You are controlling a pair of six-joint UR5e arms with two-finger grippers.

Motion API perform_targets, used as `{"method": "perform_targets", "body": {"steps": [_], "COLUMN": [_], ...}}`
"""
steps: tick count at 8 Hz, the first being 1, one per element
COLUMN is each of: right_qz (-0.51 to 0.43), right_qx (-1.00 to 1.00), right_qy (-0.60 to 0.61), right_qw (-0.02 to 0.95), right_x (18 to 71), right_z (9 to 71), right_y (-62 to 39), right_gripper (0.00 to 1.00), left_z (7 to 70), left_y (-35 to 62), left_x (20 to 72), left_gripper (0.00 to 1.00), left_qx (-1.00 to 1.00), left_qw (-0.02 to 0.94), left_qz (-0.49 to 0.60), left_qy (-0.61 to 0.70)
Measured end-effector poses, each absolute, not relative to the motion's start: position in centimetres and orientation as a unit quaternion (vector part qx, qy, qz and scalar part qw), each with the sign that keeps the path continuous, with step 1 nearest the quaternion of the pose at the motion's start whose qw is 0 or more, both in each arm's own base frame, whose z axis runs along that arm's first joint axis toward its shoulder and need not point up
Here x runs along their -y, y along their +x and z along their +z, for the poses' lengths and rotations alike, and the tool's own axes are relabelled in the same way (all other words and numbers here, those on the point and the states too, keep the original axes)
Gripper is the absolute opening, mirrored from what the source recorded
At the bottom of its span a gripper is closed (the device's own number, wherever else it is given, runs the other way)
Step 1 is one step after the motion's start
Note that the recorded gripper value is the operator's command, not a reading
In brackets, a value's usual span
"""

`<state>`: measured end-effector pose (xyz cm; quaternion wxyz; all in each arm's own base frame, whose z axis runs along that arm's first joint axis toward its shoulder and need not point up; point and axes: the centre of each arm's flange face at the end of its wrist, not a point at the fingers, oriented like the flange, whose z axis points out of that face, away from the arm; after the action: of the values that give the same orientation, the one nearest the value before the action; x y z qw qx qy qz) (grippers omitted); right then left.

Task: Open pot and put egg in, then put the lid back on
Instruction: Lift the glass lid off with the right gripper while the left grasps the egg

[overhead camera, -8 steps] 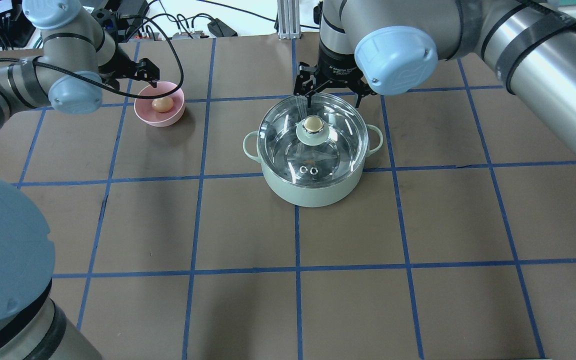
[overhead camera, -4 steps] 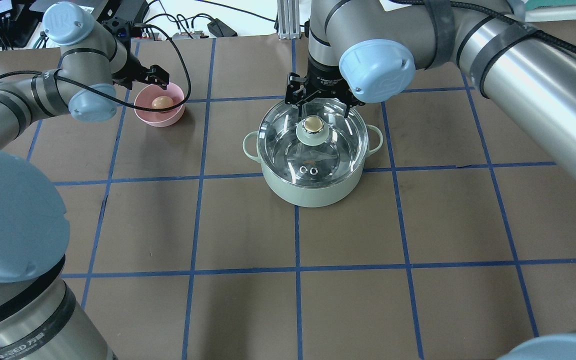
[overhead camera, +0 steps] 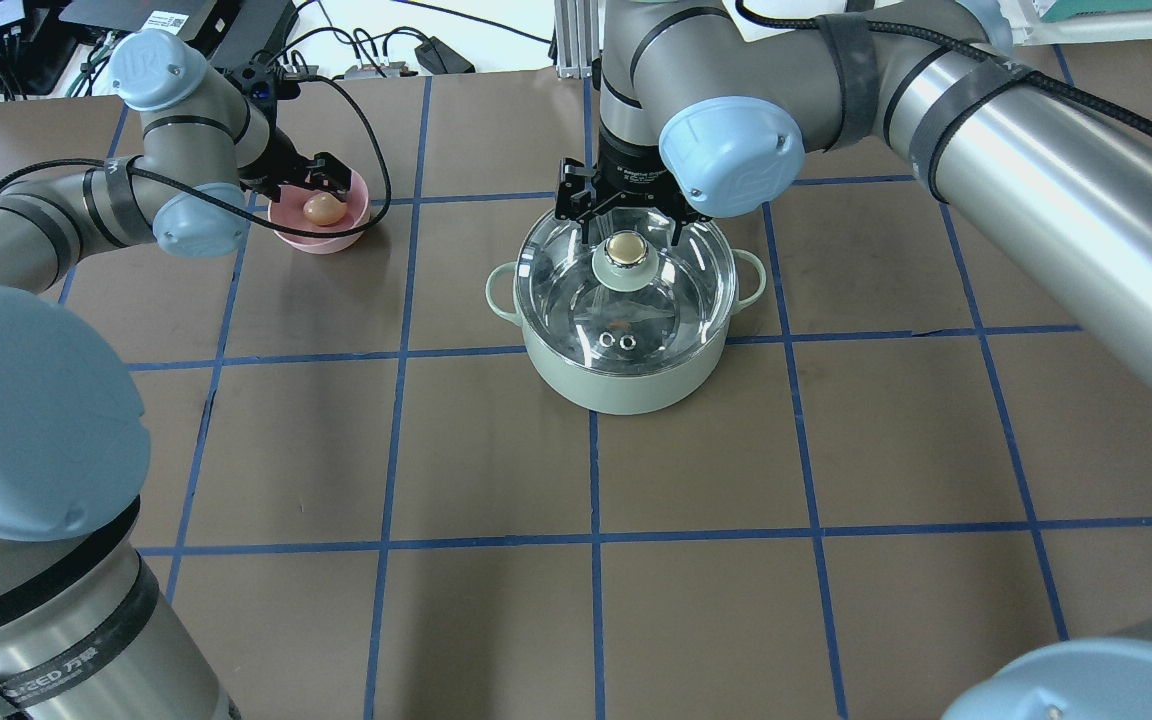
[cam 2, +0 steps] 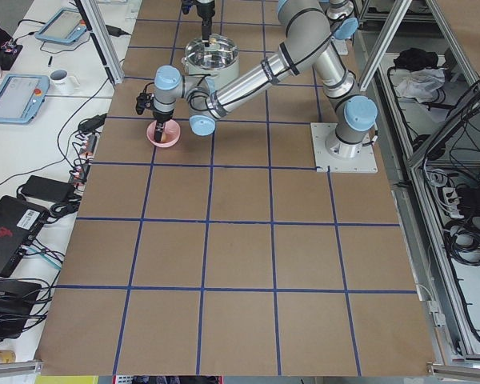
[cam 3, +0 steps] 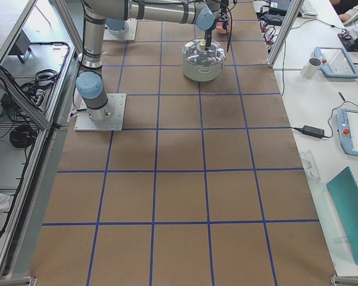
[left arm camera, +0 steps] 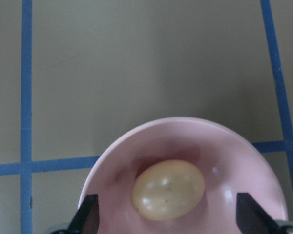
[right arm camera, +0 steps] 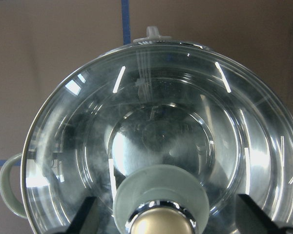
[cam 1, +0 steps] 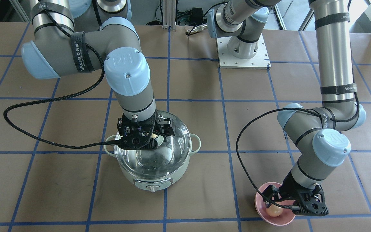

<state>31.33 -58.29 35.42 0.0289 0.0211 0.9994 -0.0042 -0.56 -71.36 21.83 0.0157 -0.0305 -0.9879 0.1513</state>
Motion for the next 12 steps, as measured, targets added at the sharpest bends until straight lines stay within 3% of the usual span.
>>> {"method": "perform_targets", "body": {"steps": [2,5,6,8,10,12], "right_qz": [0.002,0.016,0.017,0.011,0.003,-0.012], "right_qx": [-1.000,-1.000,-1.000,-1.000,-0.999,-0.999], "right_qy": [0.018,0.014,0.010,-0.002,-0.018,-0.035], "right_qw": [0.026,0.023,0.023,0.025,0.027,0.031], "right_x": [58.1,57.7,57.7,57.7,57.7,57.1], "right_z": [35.1,34.5,34.6,35.3,36.3,38.7], "right_y": [31.3,31.4,31.4,31.4,31.3,30.5], "right_gripper": [0.79,0.35,0.27,0.11,0.08,0.04], "left_z": [21.3,20.3,20.2,20.0,20.0,19.9], "left_y": [-0.7,-0.9,-0.9,-0.9,-0.9,-0.9], "left_x": [71.1,71.4,71.5,71.5,71.5,71.5], "left_gripper": [1.00,1.00,0.99,0.88,0.83,0.86], "left_qx": [0.989,0.989,0.989,0.989,0.989,0.989], "left_qw": [0.021,0.030,0.031,0.031,0.031,0.031], "left_qz": [0.144,0.144,0.144,0.143,0.141,0.139], "left_qy": [-0.028,-0.031,-0.033,-0.034,-0.036,-0.037]}}
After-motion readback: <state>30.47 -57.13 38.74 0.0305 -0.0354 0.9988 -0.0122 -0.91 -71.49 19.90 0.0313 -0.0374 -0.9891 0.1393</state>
